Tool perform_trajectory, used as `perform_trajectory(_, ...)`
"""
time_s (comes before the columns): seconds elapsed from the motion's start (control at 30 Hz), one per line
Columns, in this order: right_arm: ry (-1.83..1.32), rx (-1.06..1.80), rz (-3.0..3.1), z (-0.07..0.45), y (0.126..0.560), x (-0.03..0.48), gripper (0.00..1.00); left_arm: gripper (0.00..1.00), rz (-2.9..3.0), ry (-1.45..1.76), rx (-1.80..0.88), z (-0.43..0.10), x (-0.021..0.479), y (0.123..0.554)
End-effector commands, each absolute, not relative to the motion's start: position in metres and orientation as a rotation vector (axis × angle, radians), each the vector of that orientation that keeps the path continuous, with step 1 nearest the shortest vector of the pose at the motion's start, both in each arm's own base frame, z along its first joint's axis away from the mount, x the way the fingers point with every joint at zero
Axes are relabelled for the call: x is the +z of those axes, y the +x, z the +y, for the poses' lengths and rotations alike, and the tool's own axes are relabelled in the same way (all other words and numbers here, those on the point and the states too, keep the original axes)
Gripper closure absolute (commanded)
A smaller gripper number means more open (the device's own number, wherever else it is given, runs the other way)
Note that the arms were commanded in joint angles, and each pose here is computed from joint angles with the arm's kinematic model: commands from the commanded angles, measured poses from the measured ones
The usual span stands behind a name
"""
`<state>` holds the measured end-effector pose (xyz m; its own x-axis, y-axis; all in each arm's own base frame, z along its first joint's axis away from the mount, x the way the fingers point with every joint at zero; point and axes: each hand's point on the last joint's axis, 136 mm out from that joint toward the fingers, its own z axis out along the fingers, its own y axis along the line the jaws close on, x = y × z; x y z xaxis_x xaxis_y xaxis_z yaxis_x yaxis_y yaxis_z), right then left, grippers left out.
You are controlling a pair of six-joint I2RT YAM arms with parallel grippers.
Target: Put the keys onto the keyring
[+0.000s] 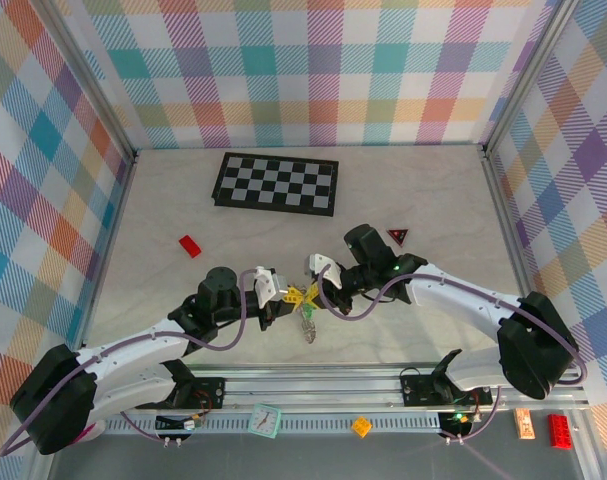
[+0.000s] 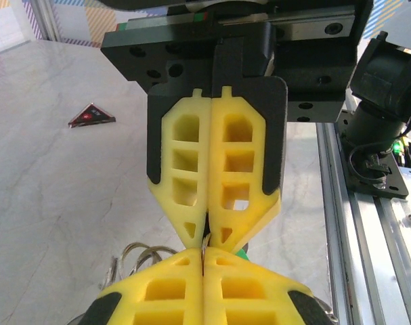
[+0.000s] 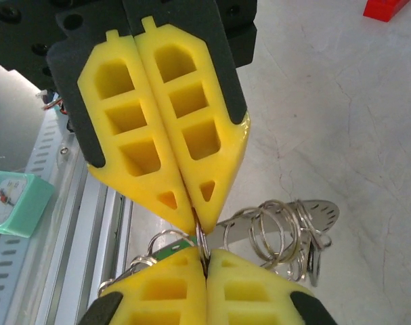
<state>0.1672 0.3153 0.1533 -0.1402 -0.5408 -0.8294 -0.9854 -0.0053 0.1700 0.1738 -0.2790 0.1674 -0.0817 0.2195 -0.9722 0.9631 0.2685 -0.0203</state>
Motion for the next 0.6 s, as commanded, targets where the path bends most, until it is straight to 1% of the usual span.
perform_trajectory(0.0,-1.593,1.095,1.643,0.3174,0.162,0.1662,1.0,1.0,1.453,1.125,-0.936,-0.2807,0.1843,0.1722)
perform_trajectory(0.07,-1.605,1.091,1.629,0.3168,0.1608,0.1698,1.0,1.0,1.471,1.121,-0.92,-0.2799,0.1833,0.1748)
perform_trajectory(0.13,-1.624,1.08,1.622,0.3155,0.1598,0.1736,1.0,0.88,1.495,1.125,-0.901,-0.2787,0.1814,0.1767)
perform_trajectory(0.23,-1.665,1.037,1.643,0.3123,0.16,0.1749,1.0,0.82,1.527,1.166,-0.872,-0.2776,0.1784,0.1769)
perform_trajectory(0.57,-1.815,0.85,1.677,0.3077,0.1597,0.1751,1.0,0.79,1.556,1.257,-0.842,-0.2813,0.1794,0.1772)
